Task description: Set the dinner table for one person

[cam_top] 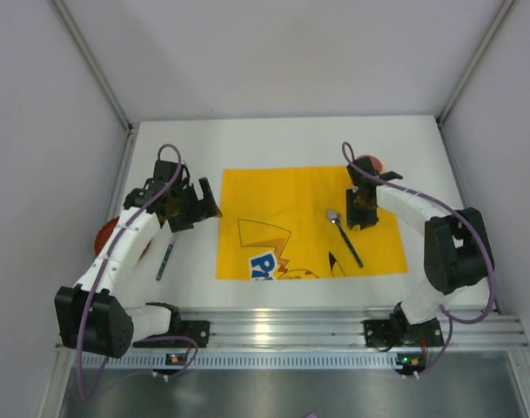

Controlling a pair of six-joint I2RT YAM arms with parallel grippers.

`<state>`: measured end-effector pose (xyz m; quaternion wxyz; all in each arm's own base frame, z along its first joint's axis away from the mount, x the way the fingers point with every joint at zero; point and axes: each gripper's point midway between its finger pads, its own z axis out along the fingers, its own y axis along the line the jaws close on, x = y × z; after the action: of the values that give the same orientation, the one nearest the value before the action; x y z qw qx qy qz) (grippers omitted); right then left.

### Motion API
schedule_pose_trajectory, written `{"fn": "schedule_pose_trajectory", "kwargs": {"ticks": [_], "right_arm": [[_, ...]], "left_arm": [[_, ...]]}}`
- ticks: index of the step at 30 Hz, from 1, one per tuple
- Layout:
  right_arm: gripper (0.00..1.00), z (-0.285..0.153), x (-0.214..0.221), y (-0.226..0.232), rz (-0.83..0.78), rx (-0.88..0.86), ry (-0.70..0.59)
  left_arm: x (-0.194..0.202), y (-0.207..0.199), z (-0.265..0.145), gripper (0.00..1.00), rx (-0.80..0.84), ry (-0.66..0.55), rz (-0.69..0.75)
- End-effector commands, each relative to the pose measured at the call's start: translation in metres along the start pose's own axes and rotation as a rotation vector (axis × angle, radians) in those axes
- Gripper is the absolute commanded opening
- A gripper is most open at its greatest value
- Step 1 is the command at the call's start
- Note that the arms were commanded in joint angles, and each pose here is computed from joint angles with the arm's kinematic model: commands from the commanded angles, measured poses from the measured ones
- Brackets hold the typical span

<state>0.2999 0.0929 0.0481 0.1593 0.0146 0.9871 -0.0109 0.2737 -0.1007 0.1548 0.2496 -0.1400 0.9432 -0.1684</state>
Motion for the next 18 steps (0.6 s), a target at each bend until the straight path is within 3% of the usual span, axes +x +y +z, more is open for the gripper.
{"fn": "schedule_pose_trajectory", "kwargs": {"ticks": [1, 7, 18], "right_arm": [[0.36, -0.023, 0.004, 0.011, 0.009, -0.085, -0.019], [0.4, -0.033, 0.012, 0.028, -0.029, -0.154, -0.03], [0.38, 0.009, 0.034, 0.025, -0.089, -0.076, 0.058]], "left_arm": [[-0.013, 0.011, -0.004, 0.96, -0.057, -0.028, 0.042], [-0.01, 0.008, 0.002, 0.95, -0.029, -0.021, 0.009], [-0.011, 0.003, 0.0, 0.94, -0.013, -0.028, -0.024]]}}
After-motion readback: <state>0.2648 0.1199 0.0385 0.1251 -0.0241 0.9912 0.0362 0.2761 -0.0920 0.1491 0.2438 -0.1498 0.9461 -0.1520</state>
